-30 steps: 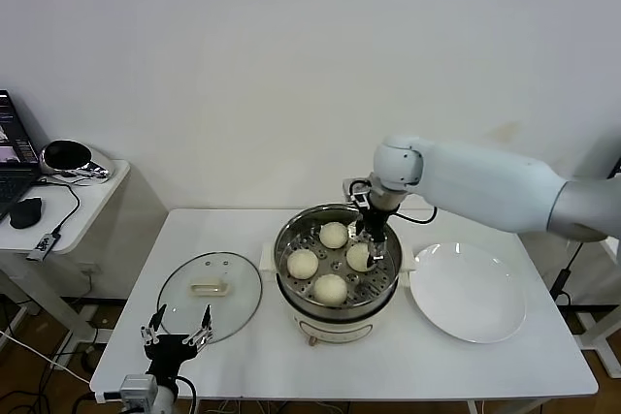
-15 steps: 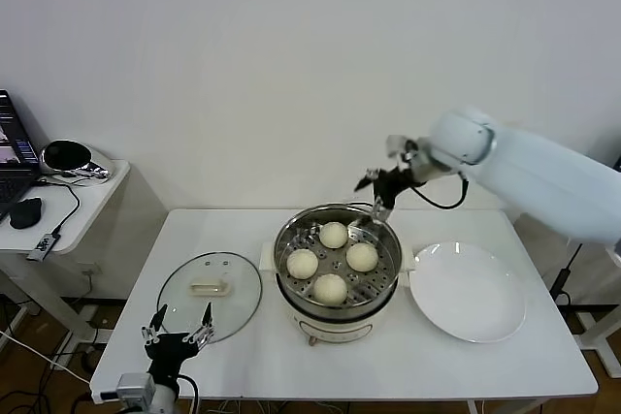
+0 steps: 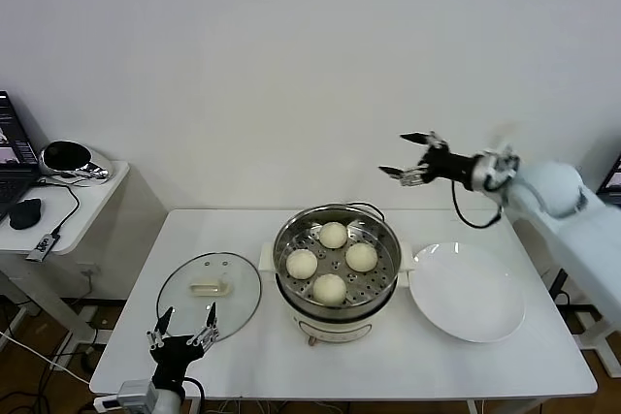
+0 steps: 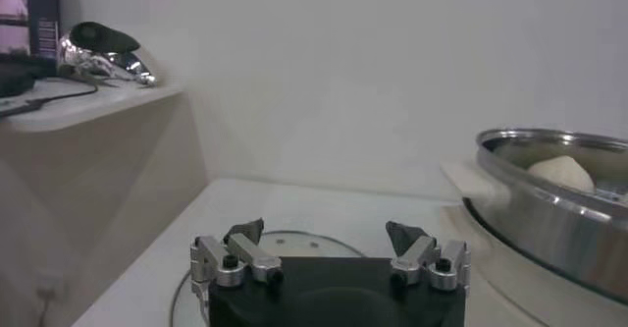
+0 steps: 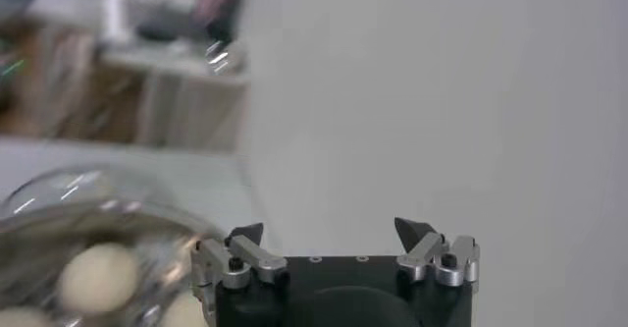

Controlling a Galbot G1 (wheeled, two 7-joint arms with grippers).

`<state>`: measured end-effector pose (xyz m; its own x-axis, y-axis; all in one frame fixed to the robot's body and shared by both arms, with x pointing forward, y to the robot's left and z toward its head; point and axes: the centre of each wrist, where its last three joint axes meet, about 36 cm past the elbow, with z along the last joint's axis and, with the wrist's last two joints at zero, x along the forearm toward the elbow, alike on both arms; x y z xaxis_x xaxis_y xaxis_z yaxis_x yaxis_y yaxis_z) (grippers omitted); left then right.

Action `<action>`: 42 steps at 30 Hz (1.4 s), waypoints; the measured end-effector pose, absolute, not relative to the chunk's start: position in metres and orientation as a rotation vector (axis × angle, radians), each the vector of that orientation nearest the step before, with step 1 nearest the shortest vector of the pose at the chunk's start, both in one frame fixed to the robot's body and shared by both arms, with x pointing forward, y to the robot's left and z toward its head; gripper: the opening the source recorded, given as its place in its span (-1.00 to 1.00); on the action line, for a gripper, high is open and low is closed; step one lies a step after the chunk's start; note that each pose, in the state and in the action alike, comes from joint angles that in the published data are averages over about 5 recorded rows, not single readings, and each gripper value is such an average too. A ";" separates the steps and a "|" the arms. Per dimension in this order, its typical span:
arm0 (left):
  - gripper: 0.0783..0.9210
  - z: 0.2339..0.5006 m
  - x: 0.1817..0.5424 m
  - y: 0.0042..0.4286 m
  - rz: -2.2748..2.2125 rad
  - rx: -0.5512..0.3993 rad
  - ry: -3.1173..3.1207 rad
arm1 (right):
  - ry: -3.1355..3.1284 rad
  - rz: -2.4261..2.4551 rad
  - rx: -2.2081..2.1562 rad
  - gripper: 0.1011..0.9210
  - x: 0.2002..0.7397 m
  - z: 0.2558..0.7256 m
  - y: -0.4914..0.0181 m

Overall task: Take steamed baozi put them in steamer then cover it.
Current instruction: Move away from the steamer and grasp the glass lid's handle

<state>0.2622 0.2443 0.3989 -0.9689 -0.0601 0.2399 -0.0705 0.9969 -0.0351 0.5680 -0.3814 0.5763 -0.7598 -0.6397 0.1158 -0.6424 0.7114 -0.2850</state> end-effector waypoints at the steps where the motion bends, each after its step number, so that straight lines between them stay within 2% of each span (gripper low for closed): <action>1: 0.77 0.398 0.263 0.245 0.049 0.100 -2.899 | -2.932 0.441 1.041 0.76 0.561 0.567 -0.385; 13: 0.77 0.386 0.275 0.255 -0.190 0.128 -2.881 | -3.087 -0.091 0.524 0.76 0.456 0.454 -0.416; 20: 0.77 0.372 0.287 0.261 -0.545 0.132 -2.853 | -3.038 -0.239 0.325 0.76 0.396 0.405 -0.418; 26: 0.77 0.356 0.301 0.261 -1.068 0.101 -2.746 | -3.007 -0.276 0.247 0.76 0.363 0.388 -0.416; 33: 0.77 0.335 0.320 0.272 -1.658 0.017 -2.540 | -2.997 -0.294 0.186 0.76 0.339 0.382 -0.413; 42: 0.77 0.315 0.341 0.292 -1.988 -0.113 -2.302 | -2.989 -0.298 0.141 0.76 0.324 0.377 -0.410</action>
<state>0.3407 0.2920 0.3147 -0.9925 -0.0079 0.1223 0.1198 0.1458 0.9820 0.3242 -0.4099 0.3770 -0.9866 -0.1058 0.1241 -0.0792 0.9761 0.2023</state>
